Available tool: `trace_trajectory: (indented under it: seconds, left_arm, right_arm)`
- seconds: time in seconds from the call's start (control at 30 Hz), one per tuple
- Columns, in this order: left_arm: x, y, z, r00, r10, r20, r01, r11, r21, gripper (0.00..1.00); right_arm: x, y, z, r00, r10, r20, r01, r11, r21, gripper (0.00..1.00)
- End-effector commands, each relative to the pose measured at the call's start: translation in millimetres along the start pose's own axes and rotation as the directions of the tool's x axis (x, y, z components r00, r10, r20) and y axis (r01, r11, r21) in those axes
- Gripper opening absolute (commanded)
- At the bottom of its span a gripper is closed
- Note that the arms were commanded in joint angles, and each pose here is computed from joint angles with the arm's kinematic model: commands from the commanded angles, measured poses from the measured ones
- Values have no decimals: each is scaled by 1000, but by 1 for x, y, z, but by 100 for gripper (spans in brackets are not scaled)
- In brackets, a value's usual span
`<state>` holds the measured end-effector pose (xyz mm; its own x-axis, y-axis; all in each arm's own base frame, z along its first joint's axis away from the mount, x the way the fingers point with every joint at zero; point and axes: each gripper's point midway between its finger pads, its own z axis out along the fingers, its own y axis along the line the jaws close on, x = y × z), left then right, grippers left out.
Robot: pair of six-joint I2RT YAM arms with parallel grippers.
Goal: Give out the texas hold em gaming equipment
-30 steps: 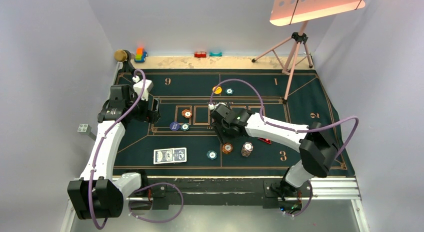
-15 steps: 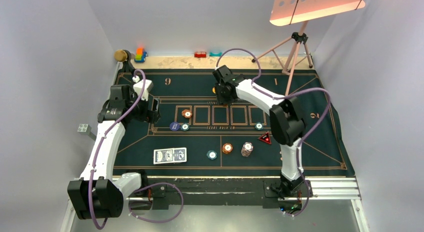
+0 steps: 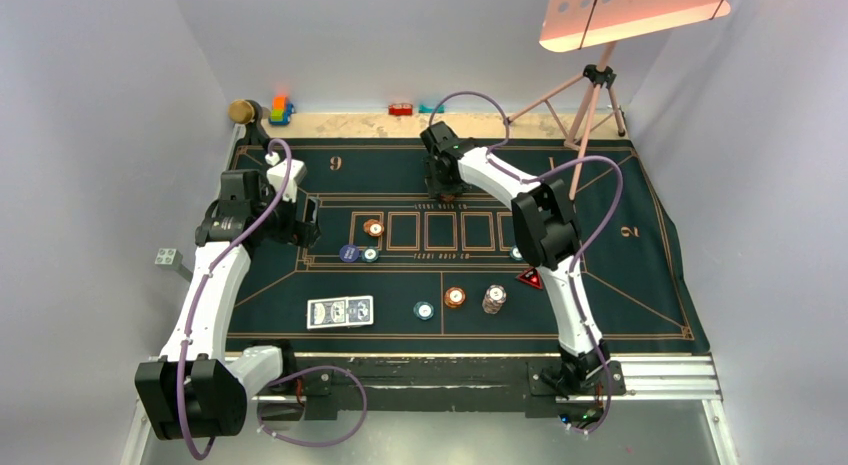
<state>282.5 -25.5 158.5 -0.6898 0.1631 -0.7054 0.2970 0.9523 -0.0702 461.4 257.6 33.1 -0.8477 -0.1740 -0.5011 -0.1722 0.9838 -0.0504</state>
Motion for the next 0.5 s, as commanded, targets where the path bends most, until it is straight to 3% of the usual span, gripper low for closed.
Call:
trace_trajectory:
  seconds: [0.0,0.13,0.27,0.47]
  left_arm:
    - [-3,3,-1,1000,14,28,-13,1000,-10,100]
    - [-4,3,-2,999,13,31,-13,1000,-8,100]
    - [-4,2,-2,999,11,31,-11,1000,-5,100]
    - [-4,2,-3,999,10,33,-10,1000,-8,100]
  right_arm:
    - [-10,-2,-6,1000,-5,20,5,1000,8,64]
    - [-5,-4,-10,1000,-6,12,6,1000,7,71]
    - [-5,-7,-22,1000,-3,15,3,1000,8,73]
    - [-12,-13,-76,995,21,93,-19,1000,-21,78]
